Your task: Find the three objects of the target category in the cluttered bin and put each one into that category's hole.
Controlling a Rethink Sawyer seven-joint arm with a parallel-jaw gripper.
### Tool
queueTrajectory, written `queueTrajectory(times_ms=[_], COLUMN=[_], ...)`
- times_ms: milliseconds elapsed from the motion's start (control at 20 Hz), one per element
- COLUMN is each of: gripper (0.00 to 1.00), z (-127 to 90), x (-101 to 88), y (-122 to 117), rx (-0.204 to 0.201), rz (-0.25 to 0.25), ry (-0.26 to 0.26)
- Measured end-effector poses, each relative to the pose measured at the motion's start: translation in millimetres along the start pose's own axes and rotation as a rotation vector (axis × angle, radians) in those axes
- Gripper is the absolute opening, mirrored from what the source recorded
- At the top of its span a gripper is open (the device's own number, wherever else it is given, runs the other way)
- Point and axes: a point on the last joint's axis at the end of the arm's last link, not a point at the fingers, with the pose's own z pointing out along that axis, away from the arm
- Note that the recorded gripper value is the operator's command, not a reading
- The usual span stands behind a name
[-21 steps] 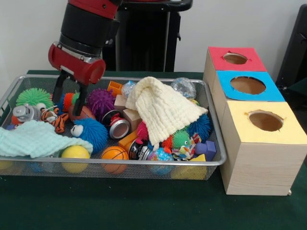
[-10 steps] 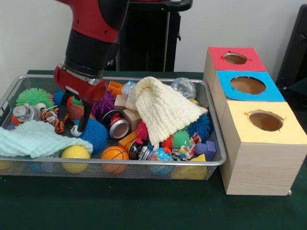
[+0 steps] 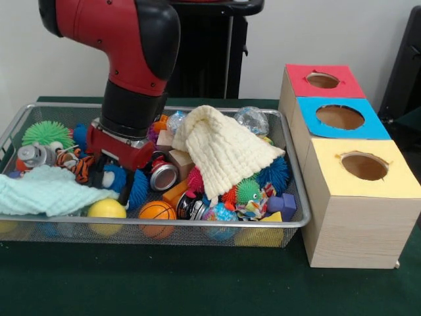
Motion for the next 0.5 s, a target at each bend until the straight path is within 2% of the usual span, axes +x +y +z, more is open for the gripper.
queueTrajectory(times_ms=[150, 500], gripper=[1.0, 1.0], z=[-2.3, -18.1], x=[-0.6, -17.0], y=[0.4, -7.5], rx=[0.001, 0.02], rz=[-0.003, -0.005], ry=[-0.003, -0.035])
